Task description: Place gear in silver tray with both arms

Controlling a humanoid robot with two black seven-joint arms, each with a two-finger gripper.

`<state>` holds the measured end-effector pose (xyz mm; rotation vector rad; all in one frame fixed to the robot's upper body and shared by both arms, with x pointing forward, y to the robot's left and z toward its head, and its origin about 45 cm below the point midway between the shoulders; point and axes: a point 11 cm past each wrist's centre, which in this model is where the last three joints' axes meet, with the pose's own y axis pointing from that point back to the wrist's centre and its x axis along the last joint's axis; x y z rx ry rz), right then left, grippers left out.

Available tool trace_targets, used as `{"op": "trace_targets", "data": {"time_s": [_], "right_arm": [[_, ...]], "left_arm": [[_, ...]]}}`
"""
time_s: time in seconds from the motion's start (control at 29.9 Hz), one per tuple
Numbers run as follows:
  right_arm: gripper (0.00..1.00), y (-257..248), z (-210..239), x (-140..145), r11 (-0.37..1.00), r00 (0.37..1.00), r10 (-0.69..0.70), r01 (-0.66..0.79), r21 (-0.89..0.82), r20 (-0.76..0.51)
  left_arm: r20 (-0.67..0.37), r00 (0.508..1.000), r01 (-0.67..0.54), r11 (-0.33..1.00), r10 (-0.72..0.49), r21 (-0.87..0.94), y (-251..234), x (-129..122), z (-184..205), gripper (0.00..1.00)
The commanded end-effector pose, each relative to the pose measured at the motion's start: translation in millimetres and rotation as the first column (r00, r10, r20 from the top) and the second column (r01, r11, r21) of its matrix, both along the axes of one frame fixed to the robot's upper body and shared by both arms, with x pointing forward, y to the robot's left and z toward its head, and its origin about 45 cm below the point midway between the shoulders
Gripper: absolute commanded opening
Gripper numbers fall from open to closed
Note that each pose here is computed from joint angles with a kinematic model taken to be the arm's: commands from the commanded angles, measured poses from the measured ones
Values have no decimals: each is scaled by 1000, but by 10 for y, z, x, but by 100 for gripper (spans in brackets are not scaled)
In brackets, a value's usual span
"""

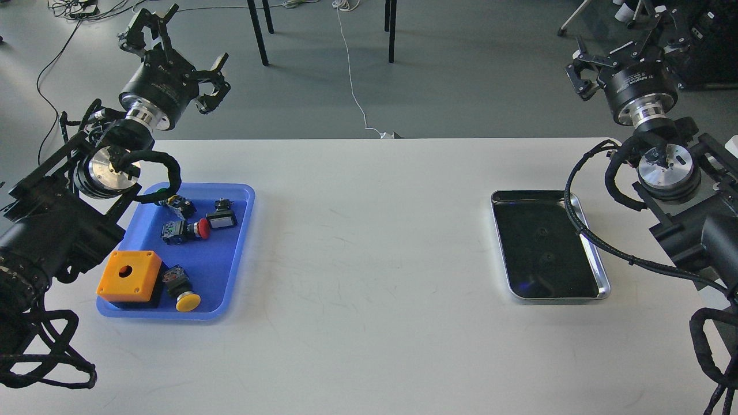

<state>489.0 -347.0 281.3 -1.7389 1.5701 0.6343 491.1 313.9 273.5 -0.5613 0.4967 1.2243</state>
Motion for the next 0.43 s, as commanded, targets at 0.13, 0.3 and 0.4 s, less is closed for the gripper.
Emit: {"op": "trace_targets", "data": {"time_s": [0.13,0.3,0.4], "right_arm": [[99,0,-222,-107,999,1000,17,-17,44,-7],[99,128,-389,-112,996,999,20,-17,84,-27],[99,152,-343,-95,996,1000,28,-27,85,-14]], "left_arm": [[-61,998,-3,1000,1,-27,-35,-114,-317,98],[-71,997,-5,999,3,-35,-55,-150,-398,98],[-67,998,-7,999,5,-32,-56,-138,-371,98]]}}
